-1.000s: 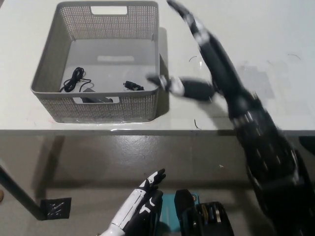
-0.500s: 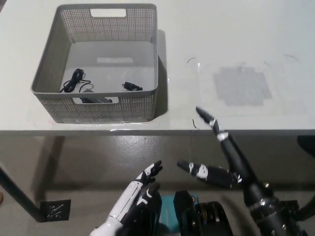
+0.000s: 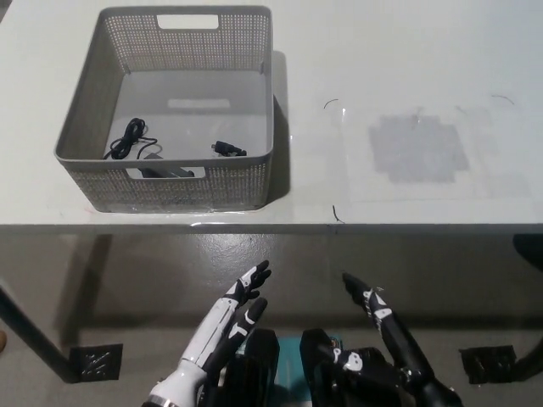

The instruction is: Use the right hand to pick up a black power cord and place it into a container on the left hand side

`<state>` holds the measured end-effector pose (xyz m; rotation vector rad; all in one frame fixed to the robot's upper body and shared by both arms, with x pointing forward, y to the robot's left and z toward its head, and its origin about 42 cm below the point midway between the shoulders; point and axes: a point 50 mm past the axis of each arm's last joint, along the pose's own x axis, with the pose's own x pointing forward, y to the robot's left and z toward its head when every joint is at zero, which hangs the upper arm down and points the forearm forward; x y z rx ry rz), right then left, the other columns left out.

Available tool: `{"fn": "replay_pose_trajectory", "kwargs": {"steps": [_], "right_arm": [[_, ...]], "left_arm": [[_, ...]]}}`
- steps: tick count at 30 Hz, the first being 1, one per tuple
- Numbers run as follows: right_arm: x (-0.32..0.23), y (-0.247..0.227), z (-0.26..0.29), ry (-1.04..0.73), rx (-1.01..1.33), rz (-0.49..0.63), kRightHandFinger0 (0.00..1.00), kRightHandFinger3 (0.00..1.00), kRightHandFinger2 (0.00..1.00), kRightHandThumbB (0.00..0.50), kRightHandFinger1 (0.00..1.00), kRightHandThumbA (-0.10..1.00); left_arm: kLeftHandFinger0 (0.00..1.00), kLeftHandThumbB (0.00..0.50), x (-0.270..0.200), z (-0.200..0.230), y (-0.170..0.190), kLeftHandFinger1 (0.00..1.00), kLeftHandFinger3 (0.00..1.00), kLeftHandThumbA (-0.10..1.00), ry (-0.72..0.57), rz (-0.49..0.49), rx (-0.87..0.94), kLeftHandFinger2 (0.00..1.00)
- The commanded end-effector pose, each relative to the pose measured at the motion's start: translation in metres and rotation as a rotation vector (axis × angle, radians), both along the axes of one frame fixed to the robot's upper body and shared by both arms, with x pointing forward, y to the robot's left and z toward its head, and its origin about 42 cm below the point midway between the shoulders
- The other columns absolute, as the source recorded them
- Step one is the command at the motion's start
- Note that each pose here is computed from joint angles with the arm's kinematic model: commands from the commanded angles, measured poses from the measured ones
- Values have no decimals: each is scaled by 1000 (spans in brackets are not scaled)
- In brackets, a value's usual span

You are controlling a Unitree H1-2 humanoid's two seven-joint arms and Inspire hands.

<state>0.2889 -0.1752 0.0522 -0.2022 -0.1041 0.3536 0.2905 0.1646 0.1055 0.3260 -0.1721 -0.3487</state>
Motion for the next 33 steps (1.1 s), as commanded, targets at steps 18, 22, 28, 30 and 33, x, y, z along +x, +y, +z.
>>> {"fn": "replay_pose_trajectory", "kwargs": {"steps": [18,22,28,30,33], "right_arm": [[15,-14,8,-50,102,-12,1000,1000,1000,437,1000,1000],[15,-15,9,-46,104,-10,1000,1000,1000,436,1000,1000],[11,-12,5,-22,147,-9,1000,1000,1000,380,1000,1000],[11,-13,5,-12,166,-12,1000,1000,1000,369,1000,1000],[12,-13,5,-10,158,-7,1000,1000,1000,363,1000,1000]], "left_arm": [[1000,126,2,5,0,1000,1000,1000,-46,20,-28,1000],[1000,124,0,5,-1,1000,1000,1000,-36,24,-29,1000],[1000,105,-10,-1,0,1000,1000,1000,5,40,-40,1000],[1000,75,-11,-2,0,1000,1000,1000,5,41,-44,1000],[1000,67,-11,-3,1,1000,1000,1000,10,48,-49,1000]]}}
